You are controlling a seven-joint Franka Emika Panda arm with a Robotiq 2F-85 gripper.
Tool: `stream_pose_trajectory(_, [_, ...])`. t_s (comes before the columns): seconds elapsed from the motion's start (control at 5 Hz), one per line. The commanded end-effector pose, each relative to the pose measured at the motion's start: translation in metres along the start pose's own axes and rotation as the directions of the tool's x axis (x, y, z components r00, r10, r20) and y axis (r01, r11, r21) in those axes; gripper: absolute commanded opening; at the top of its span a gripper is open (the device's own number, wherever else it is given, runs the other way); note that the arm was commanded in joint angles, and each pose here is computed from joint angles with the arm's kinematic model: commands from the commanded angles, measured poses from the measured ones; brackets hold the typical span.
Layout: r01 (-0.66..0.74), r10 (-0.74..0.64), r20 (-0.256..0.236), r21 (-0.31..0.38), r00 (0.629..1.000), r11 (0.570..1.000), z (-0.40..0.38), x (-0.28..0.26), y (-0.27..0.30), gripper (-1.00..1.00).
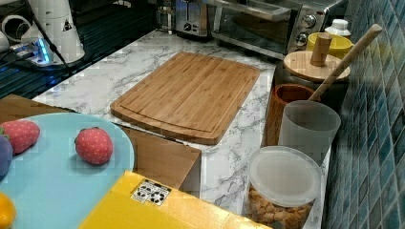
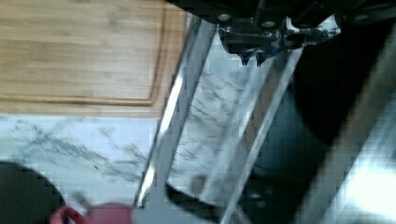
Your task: Close the oven.
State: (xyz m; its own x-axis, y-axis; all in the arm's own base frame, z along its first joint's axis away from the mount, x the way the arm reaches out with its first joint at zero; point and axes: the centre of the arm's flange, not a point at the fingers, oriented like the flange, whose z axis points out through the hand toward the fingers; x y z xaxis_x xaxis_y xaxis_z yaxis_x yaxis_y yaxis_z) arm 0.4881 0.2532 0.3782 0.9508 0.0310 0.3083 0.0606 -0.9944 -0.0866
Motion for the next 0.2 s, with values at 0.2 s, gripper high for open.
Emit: stream_pose_trajectory(0.2, [0.034, -0.049, -0.311, -0.055, 0.949, 0.998, -0.1127, 0.0052, -0.1331, -1.00])
